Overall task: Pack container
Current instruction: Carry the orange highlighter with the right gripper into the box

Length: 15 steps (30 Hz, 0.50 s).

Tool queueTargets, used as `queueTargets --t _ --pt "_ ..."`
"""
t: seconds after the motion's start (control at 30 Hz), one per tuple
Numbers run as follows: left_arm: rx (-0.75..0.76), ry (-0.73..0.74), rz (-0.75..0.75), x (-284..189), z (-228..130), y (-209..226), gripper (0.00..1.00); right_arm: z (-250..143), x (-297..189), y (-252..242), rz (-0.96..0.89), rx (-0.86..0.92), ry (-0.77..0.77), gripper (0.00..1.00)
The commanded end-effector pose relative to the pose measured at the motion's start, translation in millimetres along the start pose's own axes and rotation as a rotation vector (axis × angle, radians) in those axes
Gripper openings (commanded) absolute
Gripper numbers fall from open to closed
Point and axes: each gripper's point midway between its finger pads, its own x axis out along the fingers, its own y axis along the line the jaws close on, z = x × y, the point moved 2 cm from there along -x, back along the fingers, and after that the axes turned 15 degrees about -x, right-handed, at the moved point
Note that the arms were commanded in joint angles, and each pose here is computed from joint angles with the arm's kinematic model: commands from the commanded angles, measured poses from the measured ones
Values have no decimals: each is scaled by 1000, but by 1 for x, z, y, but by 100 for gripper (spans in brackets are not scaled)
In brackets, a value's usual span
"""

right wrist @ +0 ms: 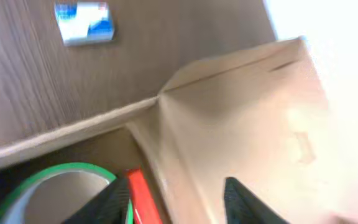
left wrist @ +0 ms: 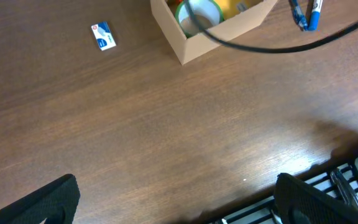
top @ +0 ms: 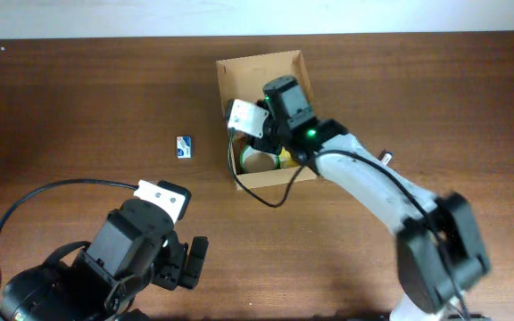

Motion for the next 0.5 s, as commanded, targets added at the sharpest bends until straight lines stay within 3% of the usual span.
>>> queueTargets --t 0.0,0.17,0.2,0.23,0.43,0.47 --pt "9 -4 -4 -1 0 0 99 27 -53 -29 -82 141 -75 52" --pt "9 -4 -4 -1 0 0 100 33 -119 -20 -59 283 -65 60" --pt "9 -4 -4 -1 0 0 100 31 -126 -16 -46 289 -55 72" --pt "9 -4 -4 -1 0 0 99 29 -130 -11 -30 293 -42 99" --pt "9 -4 -4 -1 0 0 100 11 -131 -1 2 419 43 99" --pt "9 -4 -4 -1 0 0 100 -1 -131 -9 -42 542 80 99"
